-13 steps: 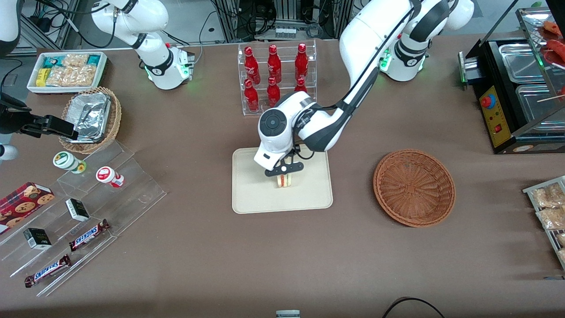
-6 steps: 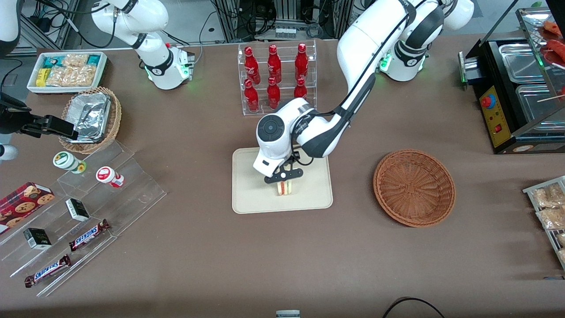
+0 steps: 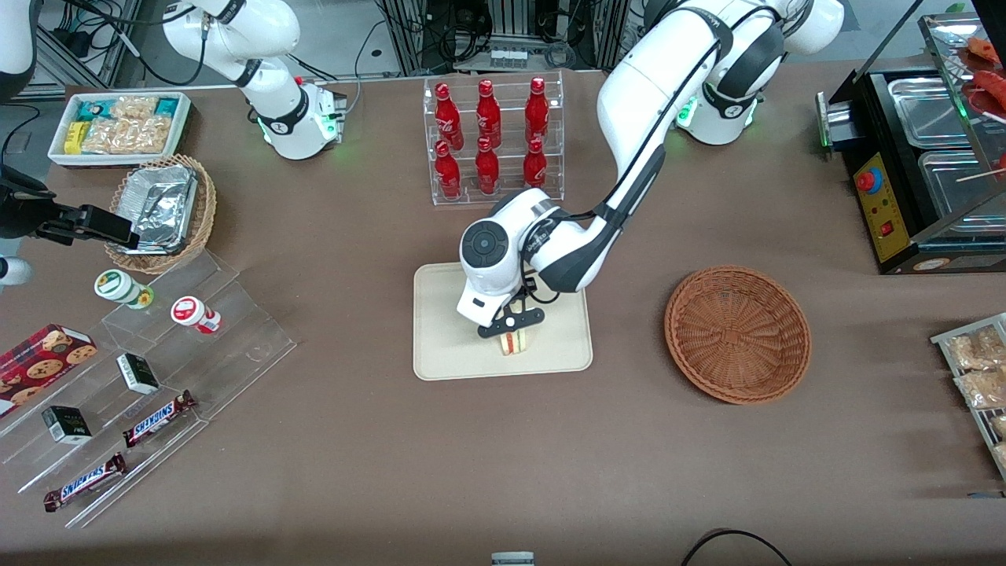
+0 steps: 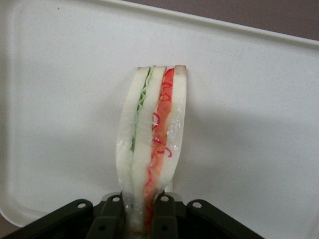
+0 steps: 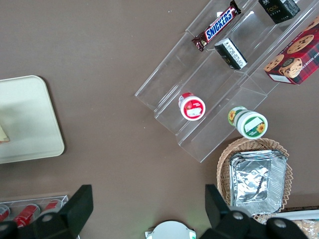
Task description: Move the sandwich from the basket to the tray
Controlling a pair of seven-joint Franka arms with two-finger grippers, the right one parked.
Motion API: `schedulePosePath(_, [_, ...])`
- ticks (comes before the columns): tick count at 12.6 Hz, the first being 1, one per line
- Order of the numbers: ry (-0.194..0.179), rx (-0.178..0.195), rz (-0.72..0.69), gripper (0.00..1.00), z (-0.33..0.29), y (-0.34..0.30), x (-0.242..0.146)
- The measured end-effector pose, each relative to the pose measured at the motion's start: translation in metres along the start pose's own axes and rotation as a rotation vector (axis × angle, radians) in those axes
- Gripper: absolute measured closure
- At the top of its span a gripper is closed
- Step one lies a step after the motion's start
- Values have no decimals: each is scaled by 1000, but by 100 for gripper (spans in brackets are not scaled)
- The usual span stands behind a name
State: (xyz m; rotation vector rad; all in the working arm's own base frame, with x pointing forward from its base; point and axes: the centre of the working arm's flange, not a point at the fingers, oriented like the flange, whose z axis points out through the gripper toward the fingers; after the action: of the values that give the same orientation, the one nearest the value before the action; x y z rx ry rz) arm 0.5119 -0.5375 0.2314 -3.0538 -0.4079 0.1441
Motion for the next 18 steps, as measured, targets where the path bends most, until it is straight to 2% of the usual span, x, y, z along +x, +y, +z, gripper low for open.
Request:
schedulePosePath(7, [14,-14,-5,1,-36,2,3])
schedulePosePath(12, [26,-1,84,0,-111,-27,18])
schedulePosePath(16, [-3,13,79,0,-165,-79,53])
schedulePosePath(18, [-15,8,94,0,-185,-118,79])
